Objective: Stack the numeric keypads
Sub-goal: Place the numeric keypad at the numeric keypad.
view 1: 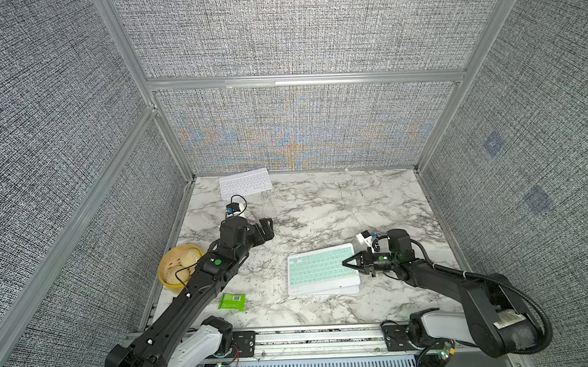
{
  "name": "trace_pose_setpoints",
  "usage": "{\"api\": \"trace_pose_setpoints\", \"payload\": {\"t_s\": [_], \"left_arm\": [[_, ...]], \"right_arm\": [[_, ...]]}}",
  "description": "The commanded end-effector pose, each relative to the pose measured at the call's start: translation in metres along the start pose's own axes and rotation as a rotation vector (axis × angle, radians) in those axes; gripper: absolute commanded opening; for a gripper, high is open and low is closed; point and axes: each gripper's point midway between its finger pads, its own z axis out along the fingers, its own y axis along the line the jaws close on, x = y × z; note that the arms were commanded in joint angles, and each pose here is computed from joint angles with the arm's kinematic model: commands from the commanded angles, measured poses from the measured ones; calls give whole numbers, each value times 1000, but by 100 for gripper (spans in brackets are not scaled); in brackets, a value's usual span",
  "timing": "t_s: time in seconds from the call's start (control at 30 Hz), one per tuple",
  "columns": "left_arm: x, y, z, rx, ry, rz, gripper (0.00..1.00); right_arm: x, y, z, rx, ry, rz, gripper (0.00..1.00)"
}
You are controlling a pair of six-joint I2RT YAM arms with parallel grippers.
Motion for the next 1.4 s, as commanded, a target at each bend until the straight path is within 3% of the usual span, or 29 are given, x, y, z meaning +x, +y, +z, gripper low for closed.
{"api": "trace_pose_setpoints", "payload": {"t_s": [0.0,0.2,0.77,1.37], "left_arm": [[-3,-1,1,1,-10,0,99],[-2,1,2,-2,-8,-3,99],[4,1,9,4,10,-11,99],[7,3,11,10,18,-17,99]], "right_arm": [[-2,3,3,-19,3,-27,4],[-1,-4,5,2,17,-14,10],[-8,4,3,-10,-27,-43,9],[-4,-15,4,50,-23,-15,11]]}}
